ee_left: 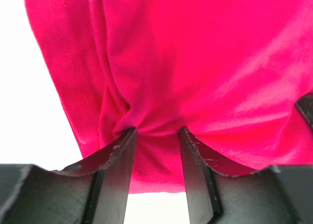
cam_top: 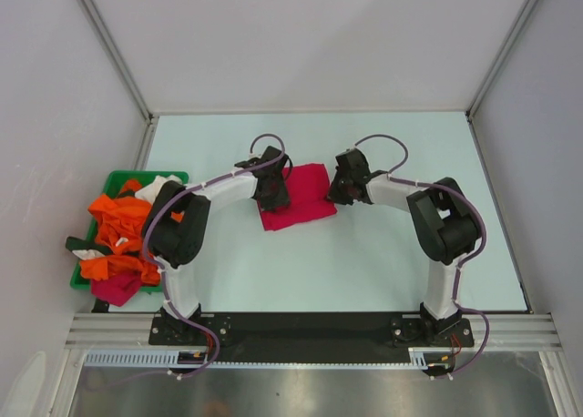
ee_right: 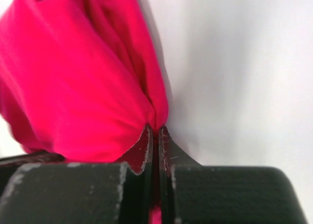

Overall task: Fold and stack the t-shirts
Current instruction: Put the neatly folded tshirt into the corner of the board with the right arm

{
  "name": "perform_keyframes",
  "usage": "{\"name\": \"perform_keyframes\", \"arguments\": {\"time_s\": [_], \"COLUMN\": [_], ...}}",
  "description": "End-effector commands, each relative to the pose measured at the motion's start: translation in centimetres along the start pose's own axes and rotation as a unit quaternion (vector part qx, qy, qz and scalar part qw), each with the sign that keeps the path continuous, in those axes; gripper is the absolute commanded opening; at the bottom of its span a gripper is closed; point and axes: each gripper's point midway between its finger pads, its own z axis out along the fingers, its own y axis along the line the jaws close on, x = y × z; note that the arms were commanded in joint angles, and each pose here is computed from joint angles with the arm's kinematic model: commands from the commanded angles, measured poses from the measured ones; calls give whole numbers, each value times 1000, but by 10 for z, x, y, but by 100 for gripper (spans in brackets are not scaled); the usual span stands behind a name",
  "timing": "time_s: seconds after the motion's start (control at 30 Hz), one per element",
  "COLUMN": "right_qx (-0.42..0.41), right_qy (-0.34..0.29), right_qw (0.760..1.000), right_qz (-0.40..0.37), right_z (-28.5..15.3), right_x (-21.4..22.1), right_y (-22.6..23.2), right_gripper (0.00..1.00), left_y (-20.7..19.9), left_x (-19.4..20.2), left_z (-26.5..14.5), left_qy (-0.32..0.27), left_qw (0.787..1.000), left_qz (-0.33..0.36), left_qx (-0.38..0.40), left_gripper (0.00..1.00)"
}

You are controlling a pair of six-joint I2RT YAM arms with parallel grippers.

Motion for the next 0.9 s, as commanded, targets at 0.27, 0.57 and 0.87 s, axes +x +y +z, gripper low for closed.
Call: {"name": "perform_keyframes", "arguments": {"time_s": [0.27, 0.57, 0.87], "right_qx": [179, 240, 312], "right_qy": [-84, -123, -154], "right_qw": [970, 950, 930], "right_qz": [-139, -156, -116], "right_z": [-72, -105, -149], "right_x": [-44, -76, -109], "right_y": [-31, -46, -91], "right_gripper": [0, 0, 0], "left_y": [-2, -20, -10], "left_x": [-8, -6, 8], "left_z": [-43, -94, -114], "left_qy": [-47, -80, -81], "left_qw": [996, 993, 992], "left_qz": [66, 76, 77], "left_qx": [-27, 37, 62], "left_gripper": [64, 69, 68]}}
